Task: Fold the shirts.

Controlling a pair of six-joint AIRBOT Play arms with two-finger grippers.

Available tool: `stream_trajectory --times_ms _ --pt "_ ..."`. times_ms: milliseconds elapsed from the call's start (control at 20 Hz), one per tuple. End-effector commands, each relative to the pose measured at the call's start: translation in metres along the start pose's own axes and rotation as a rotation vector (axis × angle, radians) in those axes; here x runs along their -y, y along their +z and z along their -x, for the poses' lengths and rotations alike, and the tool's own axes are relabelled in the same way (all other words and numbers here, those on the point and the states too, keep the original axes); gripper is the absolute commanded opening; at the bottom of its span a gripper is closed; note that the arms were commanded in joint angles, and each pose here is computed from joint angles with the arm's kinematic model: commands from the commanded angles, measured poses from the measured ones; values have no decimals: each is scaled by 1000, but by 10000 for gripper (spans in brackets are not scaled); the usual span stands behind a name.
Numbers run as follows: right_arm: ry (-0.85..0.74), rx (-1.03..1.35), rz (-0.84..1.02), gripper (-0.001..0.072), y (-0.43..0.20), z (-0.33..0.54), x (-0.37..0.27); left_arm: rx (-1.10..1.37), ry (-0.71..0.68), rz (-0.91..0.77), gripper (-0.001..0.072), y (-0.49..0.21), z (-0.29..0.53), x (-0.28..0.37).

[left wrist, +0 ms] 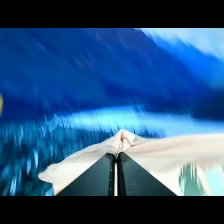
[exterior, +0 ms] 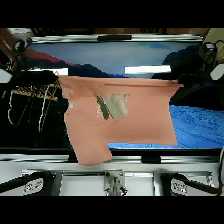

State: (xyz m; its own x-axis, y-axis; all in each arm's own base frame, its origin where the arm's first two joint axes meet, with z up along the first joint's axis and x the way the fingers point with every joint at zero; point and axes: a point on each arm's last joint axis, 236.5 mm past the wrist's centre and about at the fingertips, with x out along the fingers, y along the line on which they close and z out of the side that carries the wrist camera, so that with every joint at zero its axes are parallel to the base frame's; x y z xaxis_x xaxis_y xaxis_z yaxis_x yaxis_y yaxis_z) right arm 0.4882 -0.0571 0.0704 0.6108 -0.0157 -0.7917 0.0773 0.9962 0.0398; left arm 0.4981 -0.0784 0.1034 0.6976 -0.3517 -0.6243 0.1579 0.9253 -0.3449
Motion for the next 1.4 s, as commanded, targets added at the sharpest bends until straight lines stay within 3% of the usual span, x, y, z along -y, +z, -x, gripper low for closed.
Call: stream_trajectory --times_ms 0,250,450,600,900,1350 --pt "63 218 -142 77 45 -54 -7 114 50 77 37 16 -70 -19" --pt "106 41 -201 78 -5 -106 -17 -2 21 150 37 -28 -121 -20" --pt "111 -36 -127 78 -19 -84 -18 -101 -12 115 37 -38 -103 -17" --pt "78 -143 -41 78 -39 -45 -13 -331 -63 99 36 -73 -66 -14" --pt "94 -498 -25 78 -120 -30 -16 -762 -6 103 36 -180 -24 -34" --pt "24 -578 -118 78 -141 -46 -5 -829 -48 77 37 -203 -27 -7"
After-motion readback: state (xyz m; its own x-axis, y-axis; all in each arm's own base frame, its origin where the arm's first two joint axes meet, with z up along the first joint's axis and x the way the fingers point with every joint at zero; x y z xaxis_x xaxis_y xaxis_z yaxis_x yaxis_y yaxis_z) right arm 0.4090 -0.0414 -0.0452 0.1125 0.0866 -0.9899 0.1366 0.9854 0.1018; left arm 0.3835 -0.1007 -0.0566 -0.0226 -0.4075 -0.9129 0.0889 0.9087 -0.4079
